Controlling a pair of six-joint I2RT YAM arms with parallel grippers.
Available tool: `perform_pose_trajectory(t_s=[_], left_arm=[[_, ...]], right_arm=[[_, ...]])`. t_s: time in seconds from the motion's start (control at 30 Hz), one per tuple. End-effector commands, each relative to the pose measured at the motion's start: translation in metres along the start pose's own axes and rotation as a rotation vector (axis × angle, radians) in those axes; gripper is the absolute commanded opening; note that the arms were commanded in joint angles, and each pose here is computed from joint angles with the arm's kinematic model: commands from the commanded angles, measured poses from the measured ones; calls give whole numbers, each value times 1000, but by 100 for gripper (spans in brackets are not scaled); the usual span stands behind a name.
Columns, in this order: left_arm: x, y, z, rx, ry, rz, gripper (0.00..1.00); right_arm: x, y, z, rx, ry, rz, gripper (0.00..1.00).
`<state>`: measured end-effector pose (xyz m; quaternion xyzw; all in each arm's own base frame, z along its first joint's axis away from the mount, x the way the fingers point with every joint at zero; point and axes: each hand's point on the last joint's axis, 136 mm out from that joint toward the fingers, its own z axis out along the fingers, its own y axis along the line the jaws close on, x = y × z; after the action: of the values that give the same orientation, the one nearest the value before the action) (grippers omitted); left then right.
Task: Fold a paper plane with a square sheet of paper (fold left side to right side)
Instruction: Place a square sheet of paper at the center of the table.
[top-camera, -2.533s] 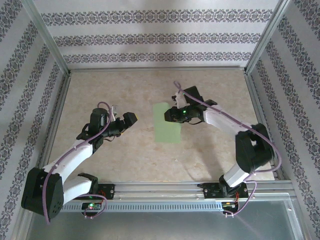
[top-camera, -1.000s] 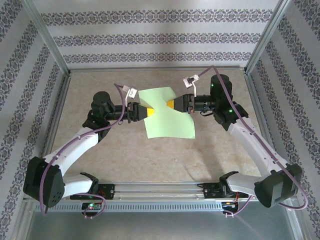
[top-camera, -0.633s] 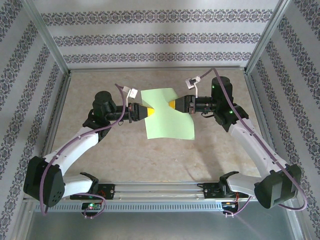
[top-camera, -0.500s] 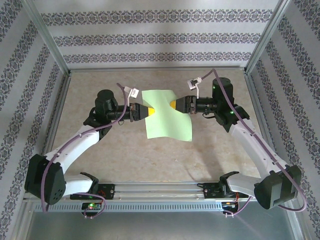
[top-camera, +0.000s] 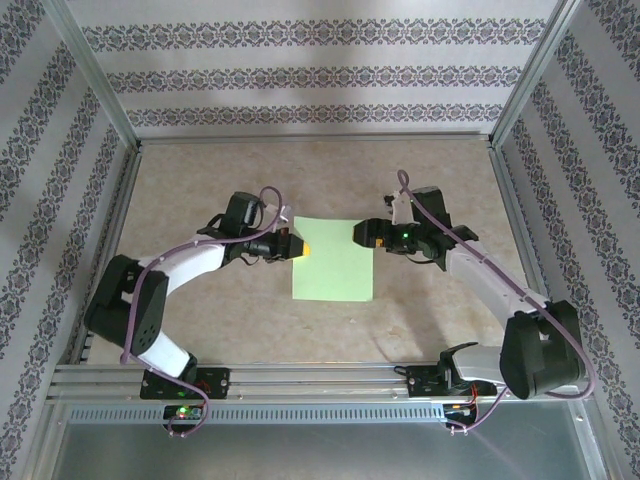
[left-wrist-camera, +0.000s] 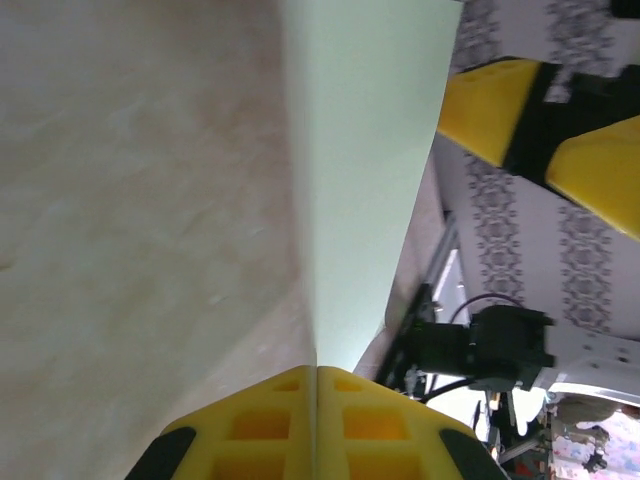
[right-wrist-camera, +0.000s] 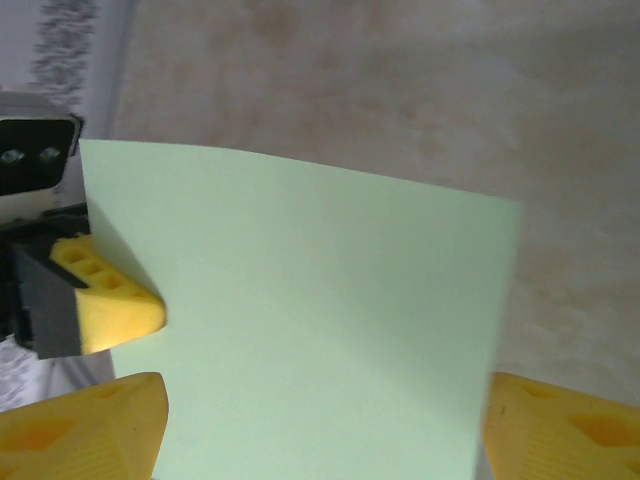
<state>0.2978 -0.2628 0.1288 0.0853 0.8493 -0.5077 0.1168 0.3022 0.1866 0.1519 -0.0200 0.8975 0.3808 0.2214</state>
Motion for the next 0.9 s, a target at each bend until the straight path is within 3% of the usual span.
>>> perform_pose_trajectory(t_s=[0.0, 0.13, 0.57, 0.67, 0.87], left_arm=[[10, 31, 10, -118, 72, -34, 0], [17, 60, 14, -223, 103, -90, 0], [22, 71, 3, -336, 107, -121, 0], [21, 69, 0, -344, 105, -112, 0], [22, 70, -2, -361, 115, -112, 0]], right_arm=[[3, -31, 9, 117, -16, 48, 79], [12, -41, 20, 138, 10, 88, 69], [42, -46, 70, 132, 155, 154, 10], [47, -48, 81, 138, 184, 157, 4], [57, -50, 97, 145, 232, 158, 3]])
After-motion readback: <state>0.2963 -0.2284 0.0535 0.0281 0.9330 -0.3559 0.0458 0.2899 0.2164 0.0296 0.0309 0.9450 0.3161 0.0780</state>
